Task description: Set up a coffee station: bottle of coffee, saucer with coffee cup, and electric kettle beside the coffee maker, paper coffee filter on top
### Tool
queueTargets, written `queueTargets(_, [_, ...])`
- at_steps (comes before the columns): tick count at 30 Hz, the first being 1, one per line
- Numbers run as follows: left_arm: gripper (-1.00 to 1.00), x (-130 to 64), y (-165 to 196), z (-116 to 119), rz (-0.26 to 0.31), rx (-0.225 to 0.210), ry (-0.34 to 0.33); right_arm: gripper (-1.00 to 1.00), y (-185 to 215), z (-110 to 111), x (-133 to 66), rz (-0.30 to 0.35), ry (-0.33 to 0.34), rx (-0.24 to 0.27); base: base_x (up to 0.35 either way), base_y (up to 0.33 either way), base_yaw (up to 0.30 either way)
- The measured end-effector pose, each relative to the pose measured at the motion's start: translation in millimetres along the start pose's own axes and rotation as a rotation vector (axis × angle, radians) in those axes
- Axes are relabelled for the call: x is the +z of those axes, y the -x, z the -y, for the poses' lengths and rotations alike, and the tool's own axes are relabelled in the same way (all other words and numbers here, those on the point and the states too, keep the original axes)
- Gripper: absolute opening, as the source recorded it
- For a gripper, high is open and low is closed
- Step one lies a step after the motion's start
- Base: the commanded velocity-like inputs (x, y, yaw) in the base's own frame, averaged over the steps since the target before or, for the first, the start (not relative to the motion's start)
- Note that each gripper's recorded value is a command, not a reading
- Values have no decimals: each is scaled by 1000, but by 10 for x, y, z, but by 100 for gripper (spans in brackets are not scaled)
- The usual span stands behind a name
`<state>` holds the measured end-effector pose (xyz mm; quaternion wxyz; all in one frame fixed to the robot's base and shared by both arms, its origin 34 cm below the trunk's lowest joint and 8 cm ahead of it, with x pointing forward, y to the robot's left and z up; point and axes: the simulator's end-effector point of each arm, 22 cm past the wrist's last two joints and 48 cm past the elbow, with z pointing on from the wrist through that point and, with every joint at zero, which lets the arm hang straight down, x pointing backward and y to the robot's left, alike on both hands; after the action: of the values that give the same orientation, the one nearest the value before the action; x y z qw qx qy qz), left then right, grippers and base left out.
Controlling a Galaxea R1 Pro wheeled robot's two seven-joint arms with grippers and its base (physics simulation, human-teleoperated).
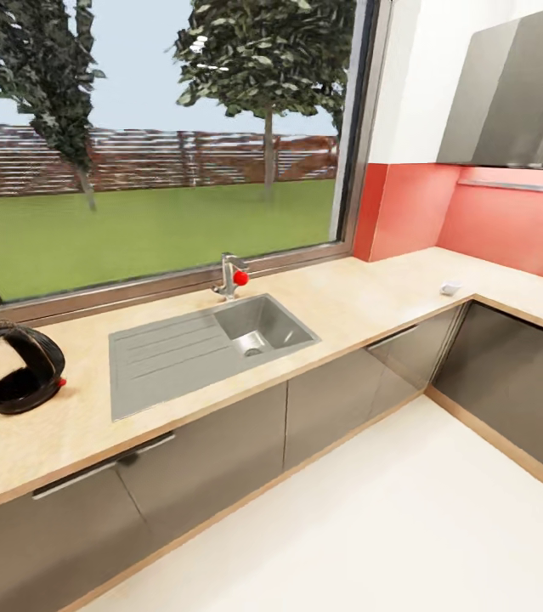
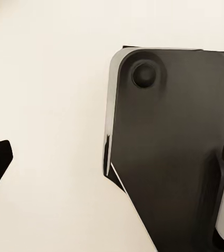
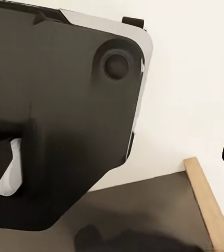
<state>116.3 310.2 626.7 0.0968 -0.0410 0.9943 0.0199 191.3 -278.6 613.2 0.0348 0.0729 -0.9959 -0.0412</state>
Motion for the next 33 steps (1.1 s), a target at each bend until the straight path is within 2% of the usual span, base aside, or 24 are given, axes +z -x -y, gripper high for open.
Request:
queueTargets(5, [100, 0, -1, 0, 0, 0, 0, 100, -10, 64, -8, -1, -8, 3, 0, 0, -262])
queueTargets(21, [100, 1, 7, 12, 2, -2, -1, 100, 88, 15, -9, 20, 0, 8, 0, 0, -264])
queueTargets(27, [100, 1, 9, 7, 3, -3, 0, 100, 127, 33, -15, 33, 3, 55, 0, 0, -265])
queueTargets(33, [100, -1, -9, 24, -3, 9, -11, 100, 134, 66, -21, 37, 1, 77, 0, 0, -265])
